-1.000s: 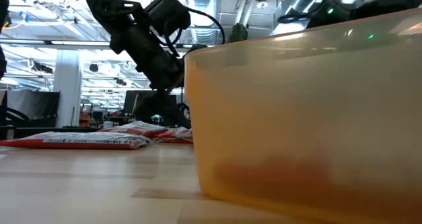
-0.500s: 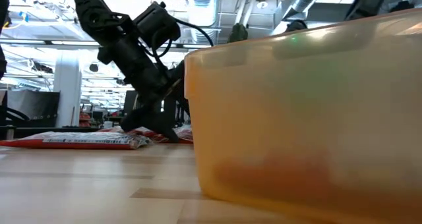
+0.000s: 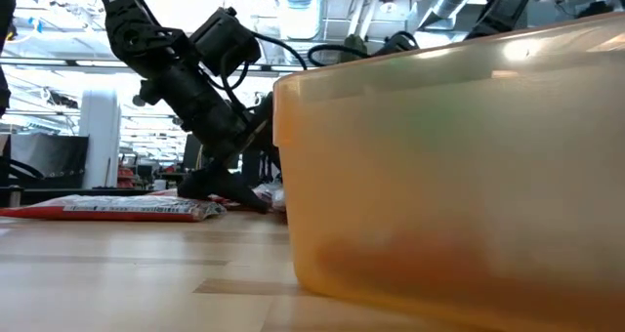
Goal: Sort popcorn bags into baskets
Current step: Put the red popcorn bag into the orange container
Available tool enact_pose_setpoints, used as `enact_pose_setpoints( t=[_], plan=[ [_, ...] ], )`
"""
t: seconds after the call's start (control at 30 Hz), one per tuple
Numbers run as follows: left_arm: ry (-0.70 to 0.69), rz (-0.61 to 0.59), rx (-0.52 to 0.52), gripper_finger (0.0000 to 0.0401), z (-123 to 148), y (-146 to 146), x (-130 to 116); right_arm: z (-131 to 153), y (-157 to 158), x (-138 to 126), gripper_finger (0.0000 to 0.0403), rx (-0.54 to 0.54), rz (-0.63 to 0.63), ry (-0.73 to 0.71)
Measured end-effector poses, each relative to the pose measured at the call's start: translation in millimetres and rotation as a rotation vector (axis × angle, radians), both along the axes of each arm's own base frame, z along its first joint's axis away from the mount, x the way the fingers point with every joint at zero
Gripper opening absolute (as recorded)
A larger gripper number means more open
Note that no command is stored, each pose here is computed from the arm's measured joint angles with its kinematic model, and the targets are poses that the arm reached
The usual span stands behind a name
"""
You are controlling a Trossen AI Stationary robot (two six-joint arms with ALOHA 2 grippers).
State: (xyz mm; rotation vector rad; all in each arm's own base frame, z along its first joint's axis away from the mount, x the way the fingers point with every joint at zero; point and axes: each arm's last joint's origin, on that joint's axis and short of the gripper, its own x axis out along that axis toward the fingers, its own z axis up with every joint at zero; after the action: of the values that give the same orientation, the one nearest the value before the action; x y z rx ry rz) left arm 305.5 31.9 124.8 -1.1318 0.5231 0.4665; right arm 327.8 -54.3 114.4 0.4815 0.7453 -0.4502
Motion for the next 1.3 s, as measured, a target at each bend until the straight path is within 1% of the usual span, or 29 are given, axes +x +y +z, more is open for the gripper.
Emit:
enact_pose_setpoints(
  t=[0.1, 0.23, 0.3, 0.37, 0.47, 0.6, 0.7, 0.73, 0.83, 0.93, 1.07, 1.2, 1.3],
  plan=[
    [-0.063, 0.005, -0.028, 0.0256, -1.5, -1.3, 7.7, 2.7, 0.5, 4.1, 0.0254, 0.022, 0.030, -0.016],
    [-0.075, 0.013, -0.058, 0.0254, -8.5, -2.9, 14.4, 5.1, 0.5, 6.2, 0.0254, 0.010, 0.061, -0.020],
    [-0.069, 0.005, -0.072, 0.0242, -12.1, -4.7, 18.0, 5.3, -0.2, 6.4, 0.0254, -0.005, 0.072, -0.014],
    [-0.056, -0.010, -0.081, 0.0218, -17.6, -7.2, 21.9, 7.0, -1.8, 4.9, 0.0254, -0.010, 0.070, -0.005],
    [-0.054, -0.015, -0.087, 0.0165, -20.0, -9.4, 24.7, 16.2, -6.0, -0.2, 0.0254, -0.027, 0.075, 0.008],
    [-0.061, -0.013, -0.088, 0.0084, -18.1, -7.6, 24.7, 50.2, -14.9, -13.5, 0.0254, -0.073, 0.069, -0.025],
    [-0.081, -0.019, -0.101, 0.0026, -13.1, -5.0, 24.7, 81.9, -18.8, -31.5, 0.0254, -0.094, 0.054, -0.052],
    [-0.090, -0.019, -0.104, 0.0016, -10.4, -4.0, 24.5, 93.5, -19.2, -39.2, 0.0254, -0.098, 0.047, -0.065],
    [-0.106, -0.022, -0.108, 0.0018, -4.0, -1.1, 23.2, 126.3, -17.4, -64.6, 0.0254, -0.114, 0.029, -0.108],
    [-0.154, -0.022, -0.096, 0.0021, 10.0, 2.5, 22.1, 154.1, -10.8, -91.3, 0.0254, -0.132, 0.022, -0.159],
    [-0.208, -0.011, -0.077, 0.0008, 29.0, 6.8, 18.5, 187.5, -0.4, -129.7, 0.0254, -0.148, 0.008, -0.272],
    [-0.284, 0.036, -0.069, 0.0009, 55.9, 9.0, 11.4, 213.4, 9.1, -168.3, 0.0254, -0.131, -0.061, -0.423],
    [-0.340, 0.082, -0.036, 0.0006, 76.8, 7.1, 4.3, 224.9, 15.1, -193.9, 0.0254, -0.141, -0.097, -0.500]
  ],
)
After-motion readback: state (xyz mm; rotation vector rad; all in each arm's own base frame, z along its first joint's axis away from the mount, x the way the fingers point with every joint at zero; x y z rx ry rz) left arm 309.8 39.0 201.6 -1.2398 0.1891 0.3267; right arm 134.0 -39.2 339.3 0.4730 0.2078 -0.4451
